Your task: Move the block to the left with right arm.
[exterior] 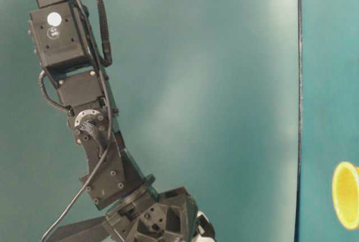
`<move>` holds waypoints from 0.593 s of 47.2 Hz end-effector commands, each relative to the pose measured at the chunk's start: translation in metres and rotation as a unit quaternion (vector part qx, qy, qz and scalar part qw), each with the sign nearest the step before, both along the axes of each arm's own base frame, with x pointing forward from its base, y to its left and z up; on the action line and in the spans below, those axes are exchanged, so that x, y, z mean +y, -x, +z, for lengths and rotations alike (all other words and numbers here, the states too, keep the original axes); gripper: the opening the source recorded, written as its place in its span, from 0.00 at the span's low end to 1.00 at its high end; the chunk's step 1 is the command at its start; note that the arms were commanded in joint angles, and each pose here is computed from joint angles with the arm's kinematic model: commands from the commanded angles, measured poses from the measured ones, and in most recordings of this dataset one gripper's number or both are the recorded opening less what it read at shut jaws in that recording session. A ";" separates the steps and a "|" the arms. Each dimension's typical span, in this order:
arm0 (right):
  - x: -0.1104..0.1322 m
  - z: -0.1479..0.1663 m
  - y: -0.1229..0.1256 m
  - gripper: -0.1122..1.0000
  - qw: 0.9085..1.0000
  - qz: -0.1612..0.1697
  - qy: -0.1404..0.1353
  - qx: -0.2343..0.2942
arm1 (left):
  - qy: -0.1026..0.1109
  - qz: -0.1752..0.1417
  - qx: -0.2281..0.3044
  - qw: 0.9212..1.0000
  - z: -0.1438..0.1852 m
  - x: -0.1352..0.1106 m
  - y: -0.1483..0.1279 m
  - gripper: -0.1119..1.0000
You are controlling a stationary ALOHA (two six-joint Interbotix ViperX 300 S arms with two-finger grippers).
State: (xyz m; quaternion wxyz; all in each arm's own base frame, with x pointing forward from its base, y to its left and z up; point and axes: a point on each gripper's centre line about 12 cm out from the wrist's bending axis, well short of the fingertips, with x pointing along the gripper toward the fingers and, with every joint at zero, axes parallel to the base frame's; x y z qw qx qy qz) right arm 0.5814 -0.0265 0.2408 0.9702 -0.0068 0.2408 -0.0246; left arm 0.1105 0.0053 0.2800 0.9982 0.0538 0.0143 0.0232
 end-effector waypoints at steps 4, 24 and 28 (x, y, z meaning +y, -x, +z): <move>0.002 0.028 -0.001 0.46 0.999 0.002 0.001 -0.033 | -0.006 0.002 -0.015 1.000 0.009 0.000 0.000 0.11; -0.001 0.027 -0.001 0.46 0.999 -0.001 0.001 -0.032 | -0.007 0.002 -0.020 1.000 0.010 0.000 0.000 0.11; -0.001 0.027 -0.001 0.45 0.999 -0.001 0.001 -0.032 | -0.007 0.002 -0.020 1.000 0.010 0.000 0.000 0.11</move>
